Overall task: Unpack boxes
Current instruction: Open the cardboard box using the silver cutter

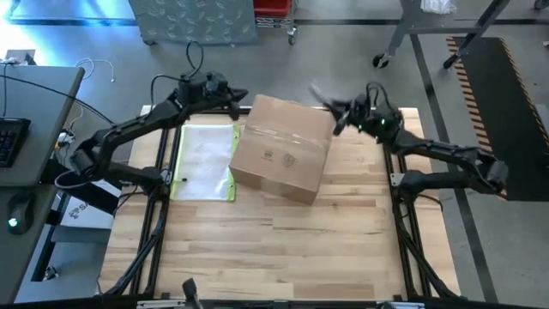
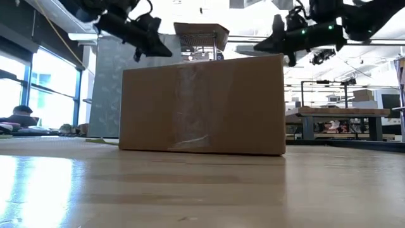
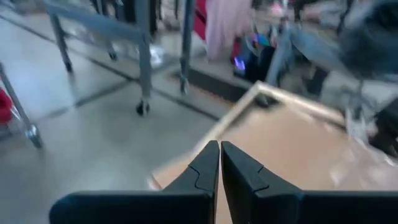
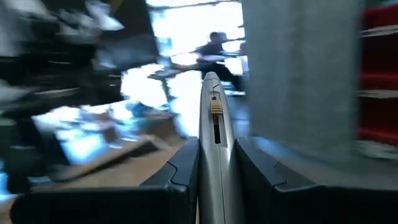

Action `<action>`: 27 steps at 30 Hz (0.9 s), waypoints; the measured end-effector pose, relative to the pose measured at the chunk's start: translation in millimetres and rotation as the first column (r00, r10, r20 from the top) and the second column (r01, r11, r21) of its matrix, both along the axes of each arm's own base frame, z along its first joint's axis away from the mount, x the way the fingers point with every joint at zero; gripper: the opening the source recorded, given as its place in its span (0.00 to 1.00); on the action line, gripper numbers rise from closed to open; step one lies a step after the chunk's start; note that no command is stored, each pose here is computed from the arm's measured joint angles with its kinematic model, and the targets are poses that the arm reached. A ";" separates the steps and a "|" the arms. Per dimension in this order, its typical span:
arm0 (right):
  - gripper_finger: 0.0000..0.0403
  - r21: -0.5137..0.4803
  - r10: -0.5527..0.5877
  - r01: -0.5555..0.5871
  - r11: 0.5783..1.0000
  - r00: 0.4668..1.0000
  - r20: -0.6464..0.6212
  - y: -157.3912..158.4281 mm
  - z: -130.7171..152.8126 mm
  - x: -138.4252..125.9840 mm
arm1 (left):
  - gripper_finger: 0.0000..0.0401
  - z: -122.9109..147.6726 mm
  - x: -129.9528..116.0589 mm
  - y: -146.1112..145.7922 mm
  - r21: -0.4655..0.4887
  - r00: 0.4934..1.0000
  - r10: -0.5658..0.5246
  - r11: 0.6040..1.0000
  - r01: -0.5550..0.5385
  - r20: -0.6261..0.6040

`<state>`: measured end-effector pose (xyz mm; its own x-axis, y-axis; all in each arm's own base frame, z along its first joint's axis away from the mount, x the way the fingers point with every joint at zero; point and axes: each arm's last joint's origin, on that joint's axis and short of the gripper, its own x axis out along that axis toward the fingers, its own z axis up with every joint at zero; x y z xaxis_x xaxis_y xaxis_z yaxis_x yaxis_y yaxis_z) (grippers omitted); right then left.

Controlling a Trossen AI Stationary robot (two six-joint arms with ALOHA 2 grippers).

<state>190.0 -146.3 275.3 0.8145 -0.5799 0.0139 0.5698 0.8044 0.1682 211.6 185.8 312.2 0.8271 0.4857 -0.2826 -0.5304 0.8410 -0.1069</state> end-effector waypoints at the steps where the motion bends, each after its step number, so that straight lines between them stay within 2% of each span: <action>1: 0.15 -0.006 -0.029 0.028 1.000 0.999 -0.043 -7.2 0.9 -2.0 | 0.00 -0.5 -1.2 -6.1 -0.022 1.000 -0.014 1.000 0.013 -0.026; 4: 0.15 -0.001 -0.083 0.084 0.996 0.981 -0.174 -28.7 -4.6 -9.3 | 0.00 -1.9 -5.7 -23.8 -0.104 0.994 -0.057 0.993 0.048 -0.089; 6: 0.15 -0.003 -0.085 0.086 0.996 0.973 -0.215 -41.7 -10.9 -13.7 | 0.00 -6.1 -7.1 -36.5 -0.189 0.982 -0.140 0.975 0.114 -0.128; 10: 0.15 0.070 -0.057 0.078 0.994 0.962 -0.269 -64.3 -33.3 -19.1 | 0.00 -20.3 -4.6 -61.7 -0.400 0.921 -0.348 0.880 0.256 -0.174; 12: 0.15 0.077 -0.042 0.067 0.995 0.956 -0.289 -70.7 -40.9 -19.9 | 0.00 -29.7 -1.5 -72.1 -0.472 0.891 -0.405 0.838 0.272 -0.205; 14: 0.15 0.099 -0.032 0.065 0.993 0.953 -0.301 -74.5 -47.5 -19.5 | 0.00 -44.6 1.0 -77.8 -0.508 0.873 -0.422 0.822 0.256 -0.244; 16: 0.15 0.149 0.019 0.030 0.988 0.948 -0.317 -74.3 -54.5 -18.4 | 0.00 -53.9 5.5 -80.5 -0.494 0.870 -0.415 0.834 0.247 -0.266; 20: 0.15 0.217 0.107 -0.038 0.975 0.943 -0.316 -65.7 -57.9 -11.9 | 0.00 -64.3 10.1 -75.6 -0.399 0.896 -0.312 0.901 0.174 -0.315; 25: 0.15 0.303 0.178 -0.085 0.949 0.939 -0.294 -43.2 -65.5 -5.4 | 0.00 -55.6 6.1 -62.6 -0.232 0.934 -0.139 0.971 0.063 -0.329; 27: 0.15 0.311 0.184 -0.089 0.946 0.940 -0.288 -32.7 -65.2 -4.2 | 0.00 -51.2 2.0 -58.1 -0.170 0.939 -0.064 0.985 0.006 -0.337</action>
